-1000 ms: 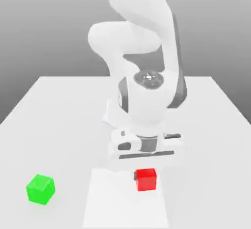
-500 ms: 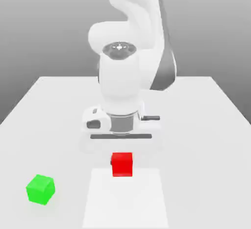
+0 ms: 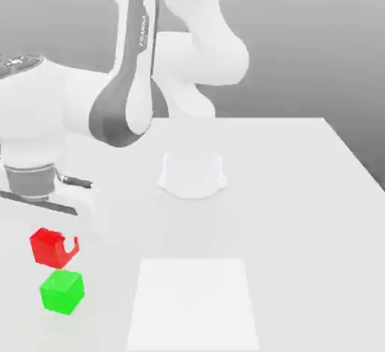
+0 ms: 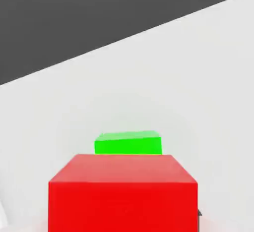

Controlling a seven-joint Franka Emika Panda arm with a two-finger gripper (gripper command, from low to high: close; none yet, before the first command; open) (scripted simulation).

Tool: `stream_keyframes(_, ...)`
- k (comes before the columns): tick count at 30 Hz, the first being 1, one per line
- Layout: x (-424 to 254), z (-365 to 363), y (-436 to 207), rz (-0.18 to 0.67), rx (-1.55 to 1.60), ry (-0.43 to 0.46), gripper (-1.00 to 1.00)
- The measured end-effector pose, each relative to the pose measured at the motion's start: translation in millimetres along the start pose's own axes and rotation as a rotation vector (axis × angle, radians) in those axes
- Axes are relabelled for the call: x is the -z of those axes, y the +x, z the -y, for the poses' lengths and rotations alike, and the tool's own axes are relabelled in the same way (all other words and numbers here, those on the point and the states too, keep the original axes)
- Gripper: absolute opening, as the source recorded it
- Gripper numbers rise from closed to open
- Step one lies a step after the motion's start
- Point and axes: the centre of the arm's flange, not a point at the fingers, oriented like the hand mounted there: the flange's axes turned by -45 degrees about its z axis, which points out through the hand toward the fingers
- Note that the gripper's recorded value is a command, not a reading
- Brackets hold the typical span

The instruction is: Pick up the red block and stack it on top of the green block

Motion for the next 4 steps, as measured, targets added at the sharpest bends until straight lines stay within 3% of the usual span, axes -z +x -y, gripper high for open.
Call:
stream_keyframes(1,-11.7,-0.3,-0.6,0.0,-0.001,0.0,1.0)
stream_keyframes(4,-11.7,-0.3,-0.6,0.0,-0.001,0.0,1.0)
